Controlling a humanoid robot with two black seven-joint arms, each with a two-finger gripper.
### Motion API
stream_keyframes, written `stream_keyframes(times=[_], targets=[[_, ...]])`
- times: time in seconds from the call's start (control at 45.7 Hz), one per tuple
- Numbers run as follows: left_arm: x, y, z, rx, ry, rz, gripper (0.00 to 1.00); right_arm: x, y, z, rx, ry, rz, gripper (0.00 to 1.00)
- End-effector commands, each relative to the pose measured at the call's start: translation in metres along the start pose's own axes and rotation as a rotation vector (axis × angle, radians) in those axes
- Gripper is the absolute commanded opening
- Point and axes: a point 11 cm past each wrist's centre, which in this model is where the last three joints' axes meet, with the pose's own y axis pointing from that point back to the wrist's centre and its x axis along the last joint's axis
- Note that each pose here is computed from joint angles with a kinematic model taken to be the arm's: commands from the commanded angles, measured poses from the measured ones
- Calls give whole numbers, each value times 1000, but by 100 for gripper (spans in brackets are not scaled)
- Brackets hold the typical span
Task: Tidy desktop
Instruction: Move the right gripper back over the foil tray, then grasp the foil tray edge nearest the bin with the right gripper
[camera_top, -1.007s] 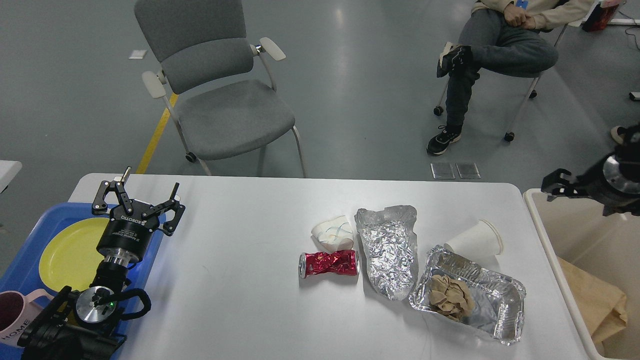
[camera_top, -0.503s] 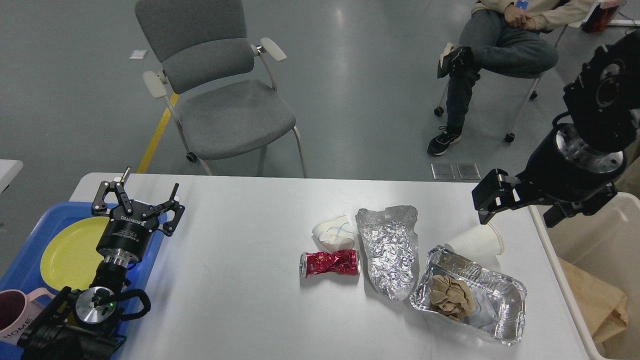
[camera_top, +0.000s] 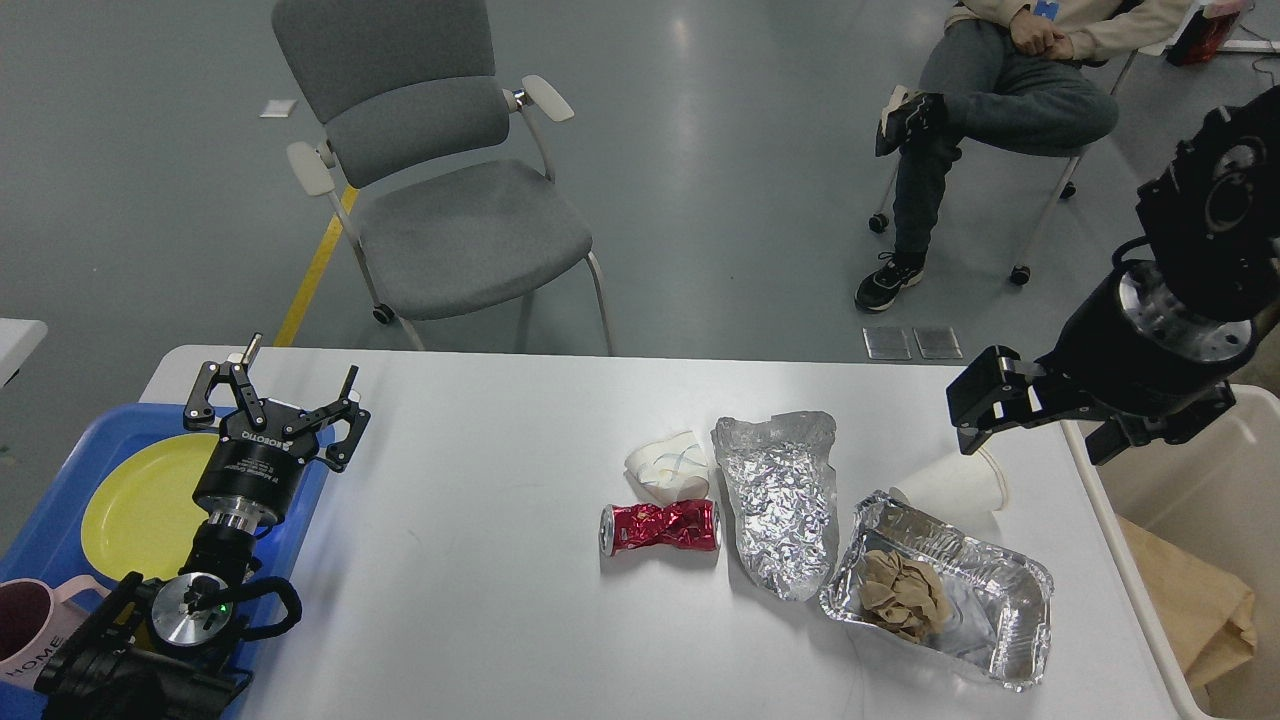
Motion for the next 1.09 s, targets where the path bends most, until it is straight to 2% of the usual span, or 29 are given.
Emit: stream_keyframes(times=[0.0,0.044,0.109,0.153,0.263,0.328,0.438,0.788,0.919,1.073], targets=[[0,0,0,0,0,1,96,0,-32,34,19,-107,-10,98],[0,1,0,0,0,1,96,-1,-45,47,17,-142,-26,97],[0,1,0,0,0,1,96,-6,-65,64,-9,-151,-58,88],[0,1,0,0,0,1,96,-9,-80,74,-31,-150,-79,86],[0,1,0,0,0,1,96,-18,-113,95,-66,-184,-112,87],[0,1,0,0,0,1,96,-19,-133,104,-68,-211,-100,94],[0,1,0,0,0,1,96,-23,-166,118,-47,-278,-66,99],[0,0,0,0,0,1,96,-52,-233,135,-40,-362,-60,94],[0,0,0,0,0,0,96,-66,-256,129,33,-385,-76,94],[0,0,0,0,0,0,96,-68,-277,129,15,-376,-24,96]])
